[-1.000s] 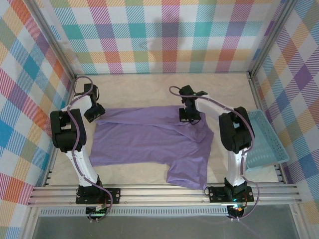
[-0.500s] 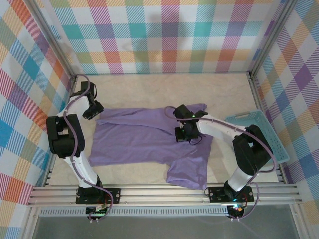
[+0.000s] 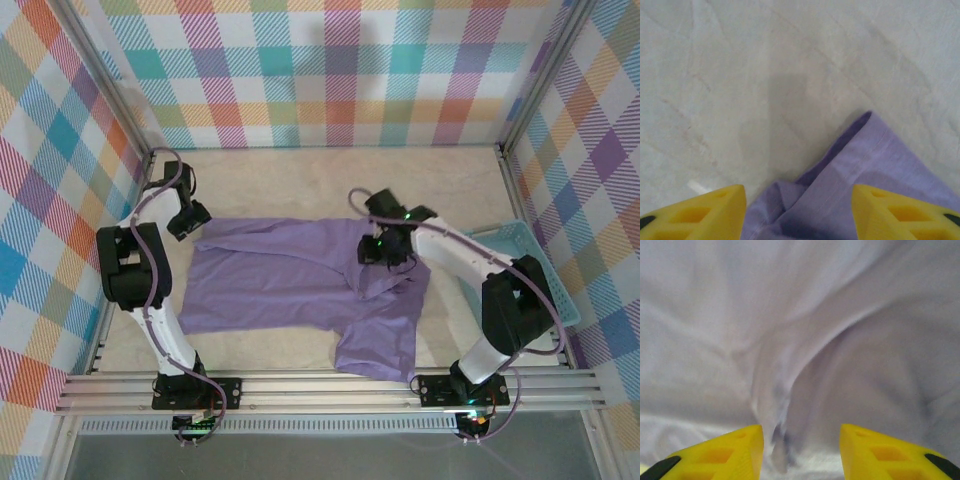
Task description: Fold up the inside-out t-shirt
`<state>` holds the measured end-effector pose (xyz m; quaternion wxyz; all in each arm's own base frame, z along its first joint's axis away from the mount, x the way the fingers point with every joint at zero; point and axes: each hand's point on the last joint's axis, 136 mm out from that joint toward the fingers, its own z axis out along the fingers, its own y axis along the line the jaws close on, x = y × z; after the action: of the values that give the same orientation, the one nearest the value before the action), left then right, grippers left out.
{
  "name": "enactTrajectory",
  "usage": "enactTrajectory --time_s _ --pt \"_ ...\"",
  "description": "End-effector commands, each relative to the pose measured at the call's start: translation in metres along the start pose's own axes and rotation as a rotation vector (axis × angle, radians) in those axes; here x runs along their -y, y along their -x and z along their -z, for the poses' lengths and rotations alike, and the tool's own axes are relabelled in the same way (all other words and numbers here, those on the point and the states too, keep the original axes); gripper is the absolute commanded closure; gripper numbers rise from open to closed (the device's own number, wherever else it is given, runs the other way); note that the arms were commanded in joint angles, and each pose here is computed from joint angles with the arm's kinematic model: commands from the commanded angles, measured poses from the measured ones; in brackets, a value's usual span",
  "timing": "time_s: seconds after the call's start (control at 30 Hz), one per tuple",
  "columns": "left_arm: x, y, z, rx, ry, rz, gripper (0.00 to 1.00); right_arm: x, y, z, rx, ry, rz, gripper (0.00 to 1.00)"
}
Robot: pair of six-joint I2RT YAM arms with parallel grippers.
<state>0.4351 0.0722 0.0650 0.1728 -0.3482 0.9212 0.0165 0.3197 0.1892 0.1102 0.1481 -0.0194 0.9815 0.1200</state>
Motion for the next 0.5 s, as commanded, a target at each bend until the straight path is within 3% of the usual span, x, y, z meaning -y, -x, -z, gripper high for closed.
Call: enactTrajectory --time_s 0.0,0.33,0.47 --pt "0.010 0.001 -0.009 -0.036 -0.002 0.006 0.39 0.037 0.047 0.001 0.075 -0.052 -0.062 0.53" --pt "0.031 -0.002 -0.046 -0.094 -0.025 0.077 0.36 0.096 0.113 -0.053 0.075 -0.054 -0.232 0.43" --pt "0.027 -0.005 -0.054 -0.092 -0.005 0.099 0.43 0.099 0.125 -0.074 0.054 -0.018 -0.246 0.43"
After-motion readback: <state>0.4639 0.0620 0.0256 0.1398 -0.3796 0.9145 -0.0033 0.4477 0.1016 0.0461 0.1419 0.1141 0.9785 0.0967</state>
